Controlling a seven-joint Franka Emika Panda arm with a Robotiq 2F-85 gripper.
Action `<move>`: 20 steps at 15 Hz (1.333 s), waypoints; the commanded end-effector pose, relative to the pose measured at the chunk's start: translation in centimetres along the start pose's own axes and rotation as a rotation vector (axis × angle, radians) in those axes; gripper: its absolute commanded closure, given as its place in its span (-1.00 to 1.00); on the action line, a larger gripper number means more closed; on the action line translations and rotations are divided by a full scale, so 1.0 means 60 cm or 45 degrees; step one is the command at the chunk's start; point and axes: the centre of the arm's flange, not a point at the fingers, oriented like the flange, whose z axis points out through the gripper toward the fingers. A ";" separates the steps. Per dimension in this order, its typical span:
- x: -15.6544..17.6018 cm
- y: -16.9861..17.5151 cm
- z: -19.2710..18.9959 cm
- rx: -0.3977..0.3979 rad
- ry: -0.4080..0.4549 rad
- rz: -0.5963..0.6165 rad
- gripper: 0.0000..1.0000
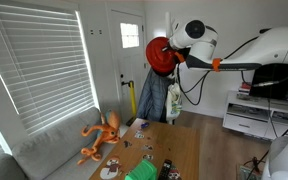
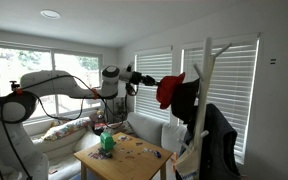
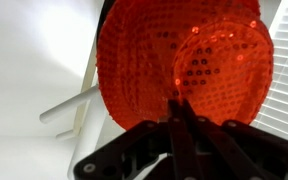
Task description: Put the hats on the coat rack
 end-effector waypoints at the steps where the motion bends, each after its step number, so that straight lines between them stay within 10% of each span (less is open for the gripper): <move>1: -0.004 0.000 0.003 -0.005 -0.002 0.005 0.90; 20: -0.051 0.015 0.048 0.026 0.014 0.044 0.98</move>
